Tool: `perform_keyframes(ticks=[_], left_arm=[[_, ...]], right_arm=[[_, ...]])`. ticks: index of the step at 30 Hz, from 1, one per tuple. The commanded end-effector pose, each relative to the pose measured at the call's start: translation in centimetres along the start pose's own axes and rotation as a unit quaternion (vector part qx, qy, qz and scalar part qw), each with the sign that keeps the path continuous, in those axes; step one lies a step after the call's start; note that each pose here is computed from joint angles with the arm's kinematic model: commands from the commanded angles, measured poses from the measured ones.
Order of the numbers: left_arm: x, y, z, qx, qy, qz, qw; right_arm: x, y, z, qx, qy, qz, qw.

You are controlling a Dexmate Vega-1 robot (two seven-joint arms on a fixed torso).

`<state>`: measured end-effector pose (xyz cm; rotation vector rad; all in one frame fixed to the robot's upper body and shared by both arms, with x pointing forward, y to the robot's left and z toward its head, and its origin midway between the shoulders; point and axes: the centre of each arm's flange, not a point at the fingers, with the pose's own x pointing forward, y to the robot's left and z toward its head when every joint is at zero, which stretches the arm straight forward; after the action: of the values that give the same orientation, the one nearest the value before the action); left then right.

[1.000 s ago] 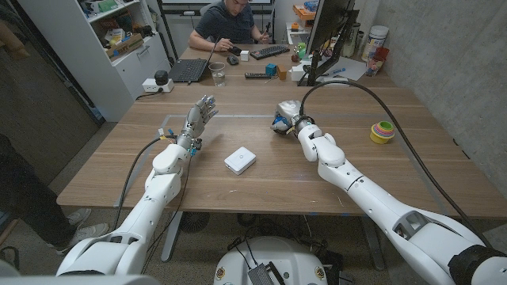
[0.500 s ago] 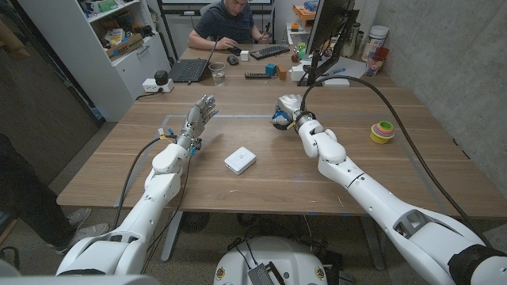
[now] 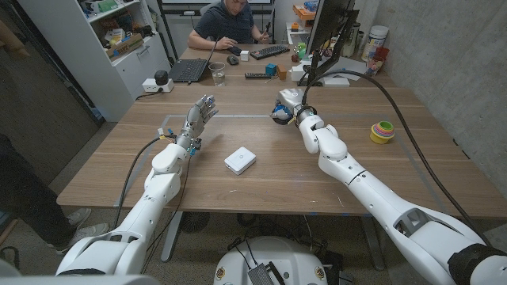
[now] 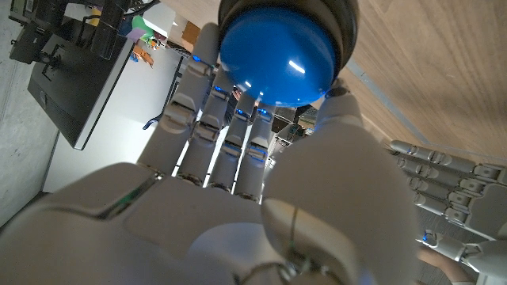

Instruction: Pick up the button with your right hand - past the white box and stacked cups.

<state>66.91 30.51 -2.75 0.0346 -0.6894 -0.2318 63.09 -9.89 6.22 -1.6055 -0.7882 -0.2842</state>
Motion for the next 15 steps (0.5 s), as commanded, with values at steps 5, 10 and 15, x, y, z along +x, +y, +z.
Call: perform_keyframes(ticks=[5, 10, 15], left_arm=[[-0.2, -0.1, 0.0, 0.004, 0.002, 0.001, 1.000], [-0.3, -0.1, -0.1, 0.007, 0.002, 0.001, 1.000], [-0.3, -0.2, -0.1, 0.007, 0.002, 0.001, 1.000]], right_arm=[[0.1, -2.3, -0.6, 0.013, 0.007, -0.028, 0.9995], [0.2, -2.9, -0.9, 0.016, 0.011, -0.035, 0.9992], [0.2, -3.8, -1.3, 0.027, 0.016, -0.048, 0.9984]])
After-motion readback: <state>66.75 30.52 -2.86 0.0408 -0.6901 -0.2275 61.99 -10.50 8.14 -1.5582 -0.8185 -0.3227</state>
